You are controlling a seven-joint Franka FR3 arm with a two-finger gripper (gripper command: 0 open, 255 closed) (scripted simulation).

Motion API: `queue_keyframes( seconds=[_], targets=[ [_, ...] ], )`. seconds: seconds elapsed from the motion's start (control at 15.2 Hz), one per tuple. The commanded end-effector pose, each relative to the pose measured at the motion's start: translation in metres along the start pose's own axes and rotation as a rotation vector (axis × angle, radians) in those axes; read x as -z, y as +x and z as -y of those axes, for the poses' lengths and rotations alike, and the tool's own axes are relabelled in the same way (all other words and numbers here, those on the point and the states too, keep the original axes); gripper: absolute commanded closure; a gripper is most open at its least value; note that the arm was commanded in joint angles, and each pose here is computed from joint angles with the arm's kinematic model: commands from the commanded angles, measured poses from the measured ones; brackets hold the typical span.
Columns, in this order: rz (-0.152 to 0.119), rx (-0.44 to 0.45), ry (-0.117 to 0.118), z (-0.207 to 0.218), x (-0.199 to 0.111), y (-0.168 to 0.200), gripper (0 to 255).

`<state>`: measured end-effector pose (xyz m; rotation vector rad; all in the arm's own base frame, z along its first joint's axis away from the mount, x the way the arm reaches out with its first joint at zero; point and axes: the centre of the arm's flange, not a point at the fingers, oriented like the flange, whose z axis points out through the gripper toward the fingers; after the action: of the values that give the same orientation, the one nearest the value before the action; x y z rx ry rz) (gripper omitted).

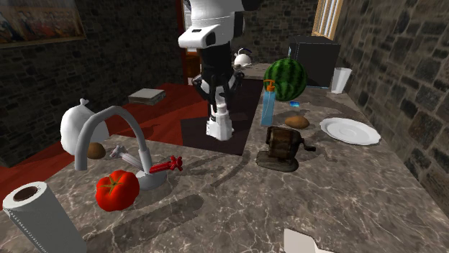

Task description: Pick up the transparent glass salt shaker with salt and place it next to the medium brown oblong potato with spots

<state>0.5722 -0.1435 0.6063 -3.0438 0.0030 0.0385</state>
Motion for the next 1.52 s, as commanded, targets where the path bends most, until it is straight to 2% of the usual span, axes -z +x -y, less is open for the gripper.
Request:
queue_keyframes(
  seconds=[0.0, 1.45],
  targets=[
    [0.001, -0.001, -0.001, 0.024, -0.002, -0.014, 255],
    [0.001, -0.001, -0.001, 0.255, -0.027, -0.187, 255]
  ],
)
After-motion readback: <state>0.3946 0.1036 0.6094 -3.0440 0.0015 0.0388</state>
